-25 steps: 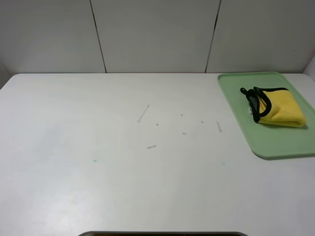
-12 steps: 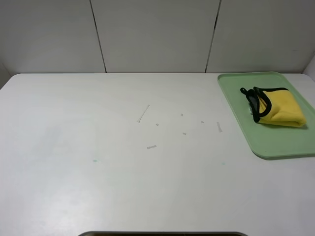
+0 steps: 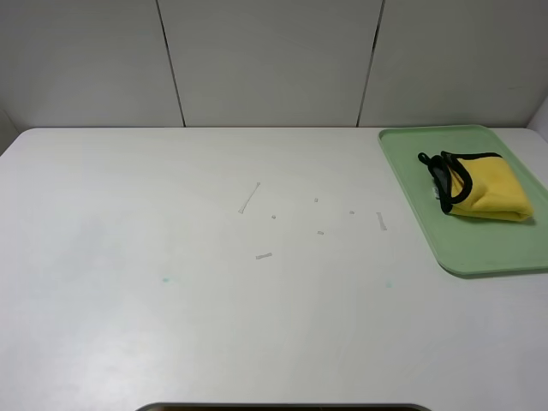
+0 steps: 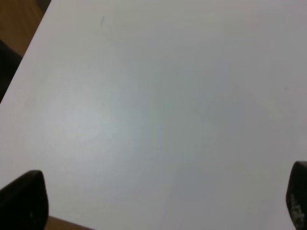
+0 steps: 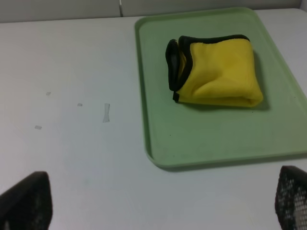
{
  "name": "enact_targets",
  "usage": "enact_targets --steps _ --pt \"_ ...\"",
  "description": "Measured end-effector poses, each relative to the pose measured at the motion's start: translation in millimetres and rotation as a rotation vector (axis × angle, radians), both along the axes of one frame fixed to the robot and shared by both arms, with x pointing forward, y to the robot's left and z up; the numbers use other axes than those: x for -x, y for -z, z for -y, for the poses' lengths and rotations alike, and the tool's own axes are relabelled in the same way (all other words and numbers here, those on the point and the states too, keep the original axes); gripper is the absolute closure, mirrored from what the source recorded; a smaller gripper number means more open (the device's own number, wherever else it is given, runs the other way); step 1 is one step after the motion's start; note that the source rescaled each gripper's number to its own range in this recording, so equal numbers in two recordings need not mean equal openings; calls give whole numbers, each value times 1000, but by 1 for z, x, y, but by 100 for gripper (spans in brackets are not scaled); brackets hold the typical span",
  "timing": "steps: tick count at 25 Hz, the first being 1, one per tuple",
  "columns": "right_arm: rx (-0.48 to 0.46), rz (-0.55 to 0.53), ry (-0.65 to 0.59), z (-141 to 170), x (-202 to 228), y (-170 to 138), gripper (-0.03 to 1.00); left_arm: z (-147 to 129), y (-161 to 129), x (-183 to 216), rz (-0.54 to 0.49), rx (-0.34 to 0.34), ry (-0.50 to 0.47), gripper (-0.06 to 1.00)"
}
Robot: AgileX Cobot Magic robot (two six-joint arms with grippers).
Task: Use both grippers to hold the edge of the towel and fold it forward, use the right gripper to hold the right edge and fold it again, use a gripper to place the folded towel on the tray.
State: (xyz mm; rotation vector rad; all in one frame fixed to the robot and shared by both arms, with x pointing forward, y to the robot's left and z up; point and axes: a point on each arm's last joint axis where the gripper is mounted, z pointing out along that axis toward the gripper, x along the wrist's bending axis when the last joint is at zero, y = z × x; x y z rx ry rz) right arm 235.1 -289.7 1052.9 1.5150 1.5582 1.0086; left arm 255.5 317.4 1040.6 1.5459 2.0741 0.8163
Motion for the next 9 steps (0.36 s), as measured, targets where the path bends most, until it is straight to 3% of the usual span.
enact_targets --steps 9 --pt "0 1 0 0 0 0 -3 0 0 0 0 0 0 -6"
